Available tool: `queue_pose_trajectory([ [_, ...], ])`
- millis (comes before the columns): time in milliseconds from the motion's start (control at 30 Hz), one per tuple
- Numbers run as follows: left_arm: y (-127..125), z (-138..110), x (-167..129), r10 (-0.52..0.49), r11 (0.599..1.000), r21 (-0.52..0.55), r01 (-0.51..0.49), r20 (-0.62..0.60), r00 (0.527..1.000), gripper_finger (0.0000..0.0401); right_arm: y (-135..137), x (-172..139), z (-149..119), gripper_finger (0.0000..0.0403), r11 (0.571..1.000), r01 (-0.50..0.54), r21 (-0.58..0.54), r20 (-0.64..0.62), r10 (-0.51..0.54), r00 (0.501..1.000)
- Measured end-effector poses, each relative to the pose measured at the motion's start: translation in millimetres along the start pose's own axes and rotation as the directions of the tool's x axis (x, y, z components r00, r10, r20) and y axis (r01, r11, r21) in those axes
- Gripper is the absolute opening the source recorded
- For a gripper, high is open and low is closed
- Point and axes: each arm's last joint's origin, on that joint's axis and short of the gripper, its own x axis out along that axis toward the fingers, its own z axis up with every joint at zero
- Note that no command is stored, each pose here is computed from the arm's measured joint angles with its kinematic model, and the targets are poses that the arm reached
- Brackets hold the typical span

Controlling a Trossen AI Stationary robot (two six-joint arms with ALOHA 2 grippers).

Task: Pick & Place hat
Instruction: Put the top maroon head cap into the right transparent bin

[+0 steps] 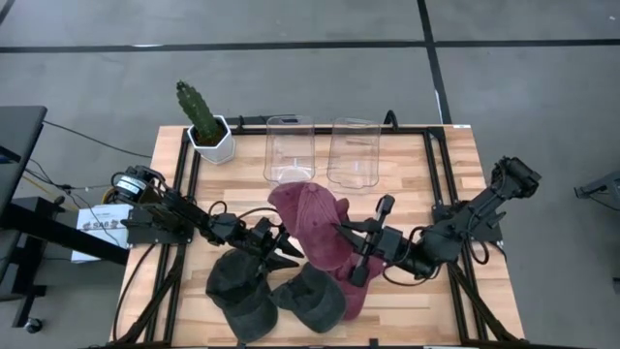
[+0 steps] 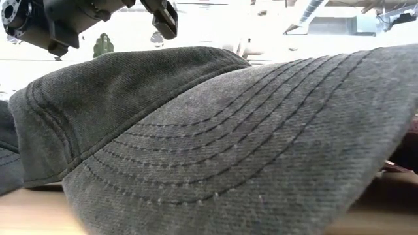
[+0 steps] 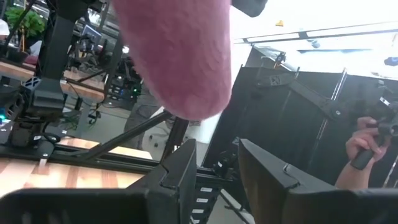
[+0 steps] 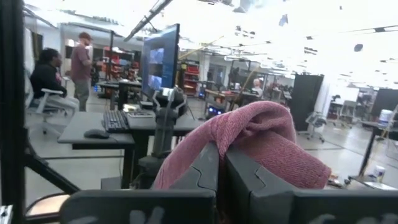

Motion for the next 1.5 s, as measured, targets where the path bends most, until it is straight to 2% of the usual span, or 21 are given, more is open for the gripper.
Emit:
queue_pose_trajectory([
  [433, 17, 6, -1, 0.078, 0.997, 0.016, -0.078, 0.026, 0.997, 0.0116, 5, 8, -10, 0.0, 1.0, 0.003, -0.021, -0.015, -0.003, 1.0],
  [1500, 17, 6, -2, 0.077, 0.995, 0.061, -0.078, 0.027, 0.997, 0.0116, 16, -3, -8, 0.0, 0.999, -0.032, -0.02, -0.001, 0.032, 1.0],
])
